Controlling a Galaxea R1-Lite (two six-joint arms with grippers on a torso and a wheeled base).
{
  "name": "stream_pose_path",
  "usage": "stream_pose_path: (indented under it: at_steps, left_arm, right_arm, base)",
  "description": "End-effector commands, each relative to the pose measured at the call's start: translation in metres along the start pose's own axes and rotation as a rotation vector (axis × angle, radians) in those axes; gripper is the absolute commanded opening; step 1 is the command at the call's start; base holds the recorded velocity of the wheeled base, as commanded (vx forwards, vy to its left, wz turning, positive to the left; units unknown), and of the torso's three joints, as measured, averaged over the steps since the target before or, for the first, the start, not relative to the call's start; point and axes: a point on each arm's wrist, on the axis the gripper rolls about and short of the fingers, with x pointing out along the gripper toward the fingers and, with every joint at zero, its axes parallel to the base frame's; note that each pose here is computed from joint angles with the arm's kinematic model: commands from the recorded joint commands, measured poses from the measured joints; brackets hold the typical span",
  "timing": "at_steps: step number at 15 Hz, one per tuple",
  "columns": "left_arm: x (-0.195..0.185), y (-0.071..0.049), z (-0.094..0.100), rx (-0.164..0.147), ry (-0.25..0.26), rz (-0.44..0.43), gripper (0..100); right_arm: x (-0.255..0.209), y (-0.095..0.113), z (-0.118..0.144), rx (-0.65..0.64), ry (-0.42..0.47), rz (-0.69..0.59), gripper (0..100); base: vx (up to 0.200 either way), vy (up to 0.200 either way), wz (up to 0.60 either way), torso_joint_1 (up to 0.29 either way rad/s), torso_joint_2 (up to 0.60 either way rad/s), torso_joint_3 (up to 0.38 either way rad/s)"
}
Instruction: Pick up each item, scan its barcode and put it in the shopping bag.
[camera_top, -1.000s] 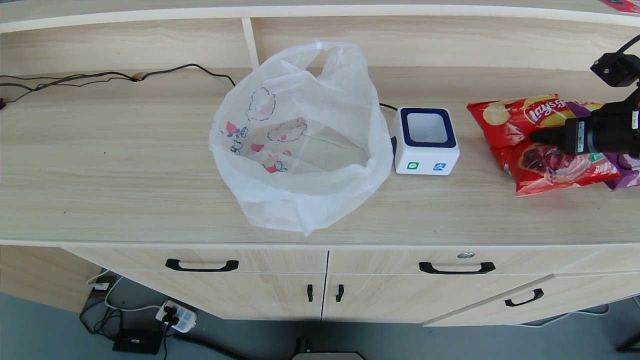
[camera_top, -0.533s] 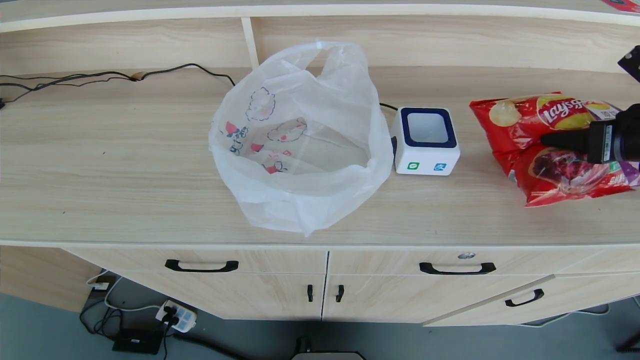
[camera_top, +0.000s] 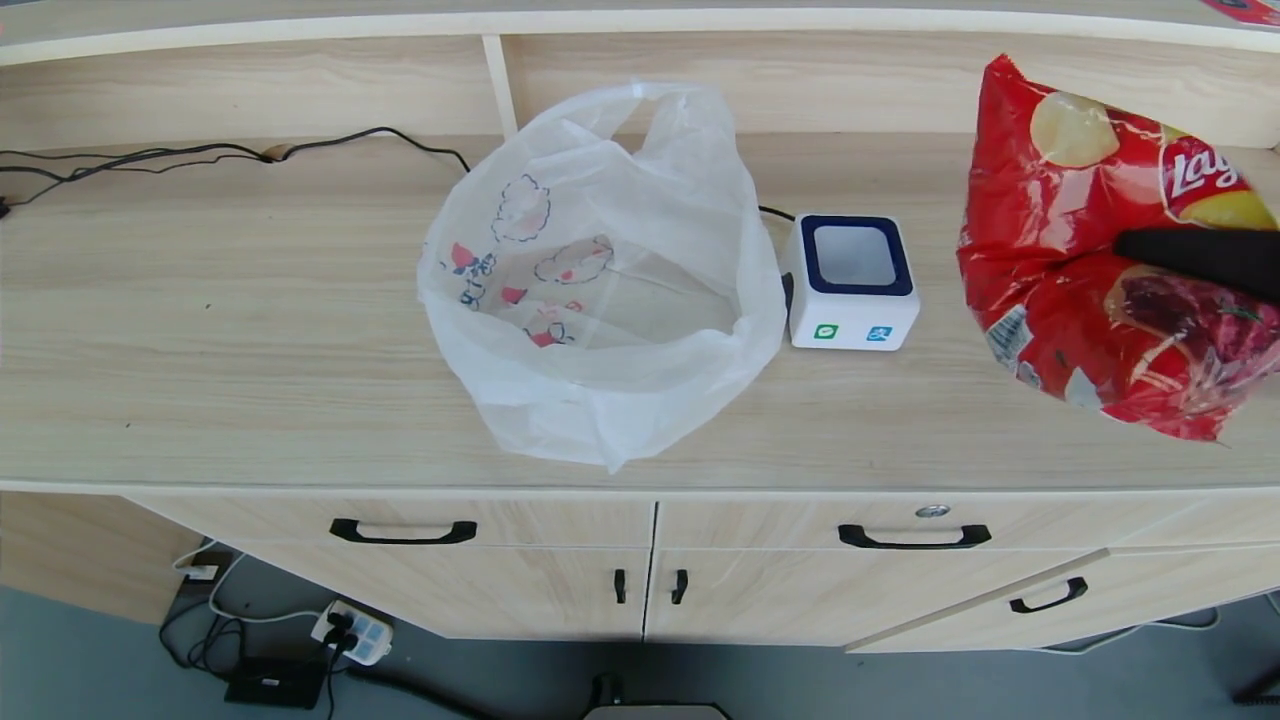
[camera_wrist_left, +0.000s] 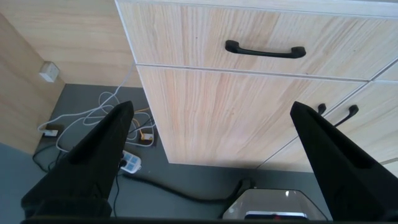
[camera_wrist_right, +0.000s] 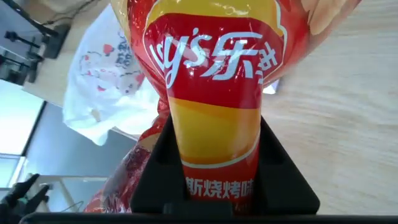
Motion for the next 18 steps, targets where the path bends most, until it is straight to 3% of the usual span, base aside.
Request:
stream_pose_path:
  at_steps: [1, 4, 9, 13, 16, 18]
  left_arm:
    - [0.0, 0.0, 0.0, 0.0, 0.001, 0.0, 100]
    - [0.0, 0.0, 0.0, 0.0, -0.001, 0.0, 100]
    - [0.0, 0.0, 0.0, 0.001, -0.002, 0.0, 100]
    - [0.0, 0.0, 0.0, 0.026, -0.002, 0.0, 100]
    - [0.0, 0.0, 0.0, 0.029, -0.001, 0.0, 100]
    - [0.0, 0.0, 0.0, 0.027, -0.001, 0.0, 100]
  right_arm:
    - [-0.011, 0.026, -0.044, 0.142, 0.0, 0.222, 0]
    - [-0.009, 0.03, -0.059, 0.3, -0.011, 0.318, 0]
    - [-0.017, 0.035, -0.055, 0.615, -0.044, 0.413, 0]
    - [-0.016, 0.041, -0.062, 0.65, 0.003, 0.453, 0]
    - [-0.029, 0.067, -0.068, 0.692, 0.102, 0.628, 0]
    - [-0.026, 0.073, -0.068, 0.666, 0.104, 0.688, 0]
  base:
    - [0.0, 0.0, 0.0, 0.0, 0.0, 0.0]
    - [0.0, 0.0, 0.0, 0.0, 0.0, 0.0]
    - [0.0, 0.0, 0.0, 0.0, 0.0, 0.0]
    - [0.0, 0.0, 0.0, 0.0, 0.0, 0.0]
    - [0.0, 0.0, 0.0, 0.0, 0.0, 0.0]
    - [0.0, 0.0, 0.0, 0.0, 0.0, 0.0]
